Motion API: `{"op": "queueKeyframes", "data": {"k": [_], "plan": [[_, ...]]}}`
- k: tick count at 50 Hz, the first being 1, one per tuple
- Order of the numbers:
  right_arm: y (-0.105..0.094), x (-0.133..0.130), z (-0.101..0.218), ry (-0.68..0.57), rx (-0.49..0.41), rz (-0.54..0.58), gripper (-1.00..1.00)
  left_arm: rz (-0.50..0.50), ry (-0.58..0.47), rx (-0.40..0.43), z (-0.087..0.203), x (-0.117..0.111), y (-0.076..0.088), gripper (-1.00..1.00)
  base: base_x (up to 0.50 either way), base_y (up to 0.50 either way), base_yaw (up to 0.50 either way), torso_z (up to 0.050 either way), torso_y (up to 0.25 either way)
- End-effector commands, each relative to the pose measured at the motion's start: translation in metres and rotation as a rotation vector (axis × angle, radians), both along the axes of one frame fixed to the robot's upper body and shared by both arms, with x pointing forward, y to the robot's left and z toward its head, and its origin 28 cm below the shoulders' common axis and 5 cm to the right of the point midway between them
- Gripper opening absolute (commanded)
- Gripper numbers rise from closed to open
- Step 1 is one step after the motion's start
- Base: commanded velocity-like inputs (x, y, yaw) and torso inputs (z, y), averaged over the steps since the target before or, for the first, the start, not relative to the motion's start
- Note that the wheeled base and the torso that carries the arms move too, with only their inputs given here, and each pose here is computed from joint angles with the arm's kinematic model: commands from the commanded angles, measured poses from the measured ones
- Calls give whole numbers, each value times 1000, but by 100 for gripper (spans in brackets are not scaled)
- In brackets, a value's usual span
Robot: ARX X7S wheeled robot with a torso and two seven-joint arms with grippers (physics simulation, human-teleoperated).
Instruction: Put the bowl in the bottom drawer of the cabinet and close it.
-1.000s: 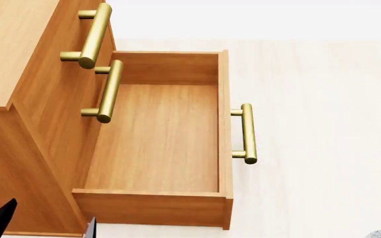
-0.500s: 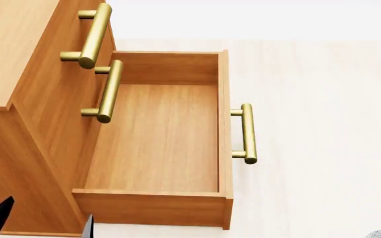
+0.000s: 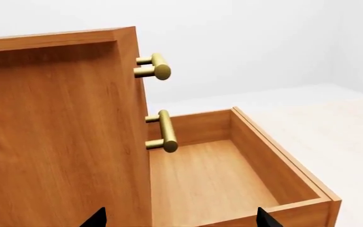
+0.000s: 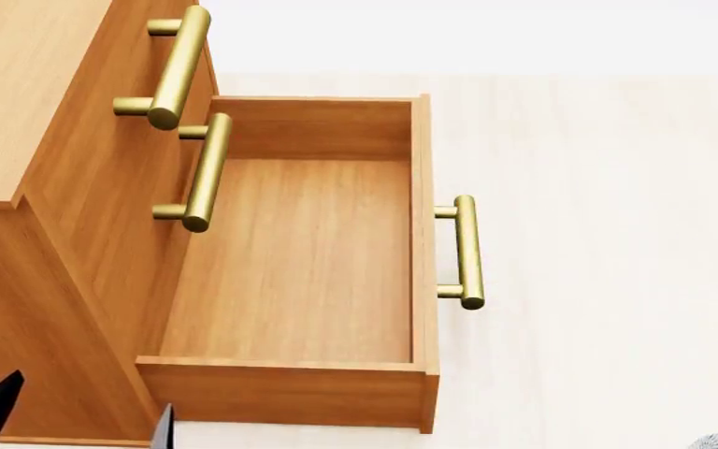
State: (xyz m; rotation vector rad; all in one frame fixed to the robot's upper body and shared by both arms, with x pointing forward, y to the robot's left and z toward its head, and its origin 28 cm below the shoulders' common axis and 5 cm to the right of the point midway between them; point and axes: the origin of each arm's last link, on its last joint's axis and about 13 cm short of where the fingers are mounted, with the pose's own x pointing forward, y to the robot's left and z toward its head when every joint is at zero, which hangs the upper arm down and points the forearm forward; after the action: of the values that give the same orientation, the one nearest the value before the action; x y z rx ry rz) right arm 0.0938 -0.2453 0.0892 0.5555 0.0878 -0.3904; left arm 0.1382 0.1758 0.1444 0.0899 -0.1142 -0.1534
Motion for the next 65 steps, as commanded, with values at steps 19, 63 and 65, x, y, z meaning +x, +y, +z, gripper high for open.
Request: {"op": "queueKeyframes", "data": {"k": [19, 63, 65], "plan": [[2, 6, 6, -68, 232, -31, 100, 10, -12, -11, 2, 1, 1, 100, 0, 0, 0, 0, 0], [10, 48, -14, -25, 295, -34, 100, 0, -13, -12, 3, 1, -1, 100, 0, 0, 0, 0, 0], [10, 50, -15, -25, 302, -36, 100, 1, -13, -12, 2, 1, 0, 100, 0, 0, 0, 0, 0]]}}
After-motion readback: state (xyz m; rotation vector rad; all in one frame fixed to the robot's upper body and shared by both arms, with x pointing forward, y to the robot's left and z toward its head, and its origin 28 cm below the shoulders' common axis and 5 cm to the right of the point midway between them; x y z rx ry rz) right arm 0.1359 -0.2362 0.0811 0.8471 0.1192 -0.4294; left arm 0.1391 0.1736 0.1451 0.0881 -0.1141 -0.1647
